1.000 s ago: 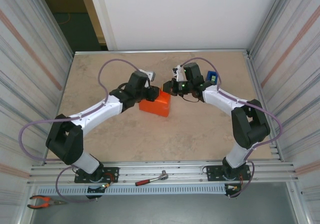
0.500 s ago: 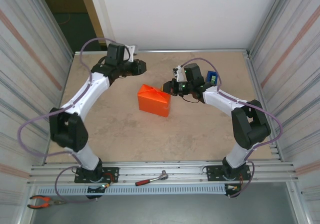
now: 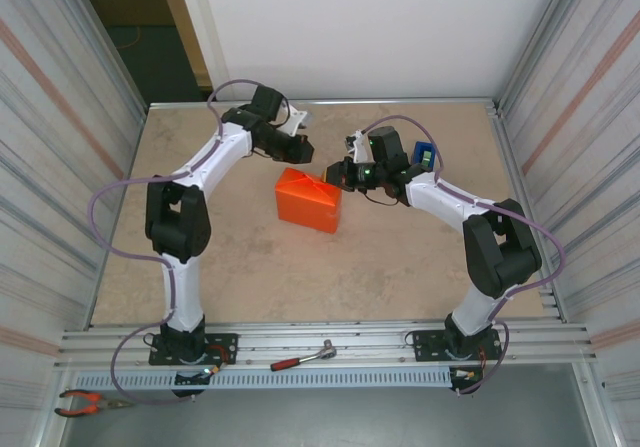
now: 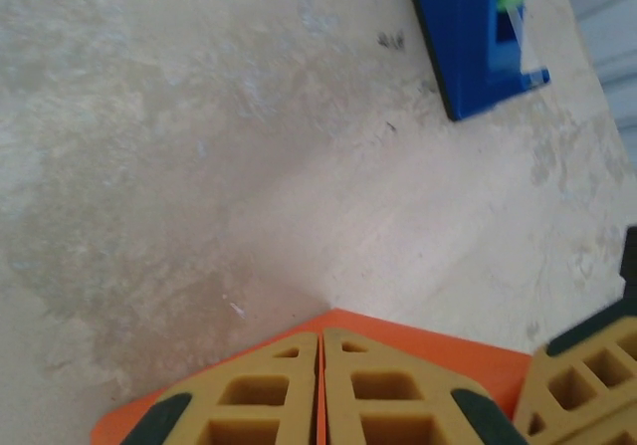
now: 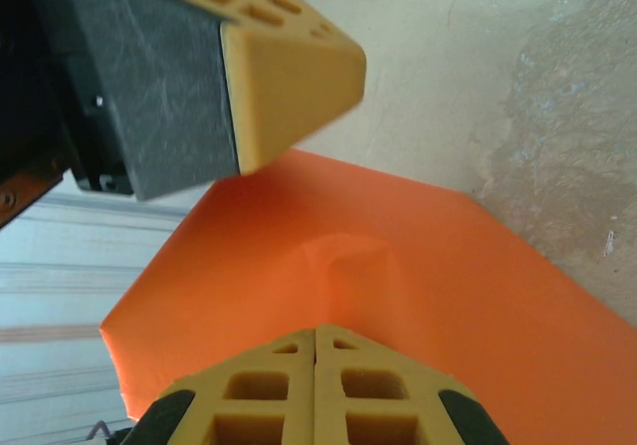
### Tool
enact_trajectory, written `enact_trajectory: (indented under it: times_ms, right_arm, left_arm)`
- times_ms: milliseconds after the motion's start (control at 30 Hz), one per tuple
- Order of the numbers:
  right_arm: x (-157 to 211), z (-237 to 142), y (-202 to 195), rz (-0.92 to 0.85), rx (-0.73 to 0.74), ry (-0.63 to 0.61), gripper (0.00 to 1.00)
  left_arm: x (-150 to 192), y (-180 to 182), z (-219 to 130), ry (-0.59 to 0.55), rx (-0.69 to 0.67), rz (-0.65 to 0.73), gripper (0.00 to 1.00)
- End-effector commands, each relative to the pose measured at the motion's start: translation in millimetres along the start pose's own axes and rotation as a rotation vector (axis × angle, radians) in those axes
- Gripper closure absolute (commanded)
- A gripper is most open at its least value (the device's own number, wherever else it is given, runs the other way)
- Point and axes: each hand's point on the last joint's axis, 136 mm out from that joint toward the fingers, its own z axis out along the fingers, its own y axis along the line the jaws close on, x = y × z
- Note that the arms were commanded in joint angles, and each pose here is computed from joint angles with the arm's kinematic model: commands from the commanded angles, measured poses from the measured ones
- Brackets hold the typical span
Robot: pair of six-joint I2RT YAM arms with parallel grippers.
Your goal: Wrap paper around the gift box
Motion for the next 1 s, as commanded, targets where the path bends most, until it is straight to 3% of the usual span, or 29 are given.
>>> enact_trajectory:
  times_ms: [0,667,967]
  right_arm:
    - [60.5,8.6,-57.0,0.137,0.17,0.174,1.0]
    - [55.9,3.1,-56.2,0.136,0.163,0.166,1.0]
    - [30.7,-2.9,-24.6,0.085,0.111,0.141,1.0]
  left_arm:
    - [9.2,-15.5,-14.8,0.038,0.038,0.071,0.89]
    - [53.0,-24.7,-30.5,0.144,0.042,0.134,0.91]
    - [73.6,-9.8,-27.2,0.195,-0.024,0.109,0.95]
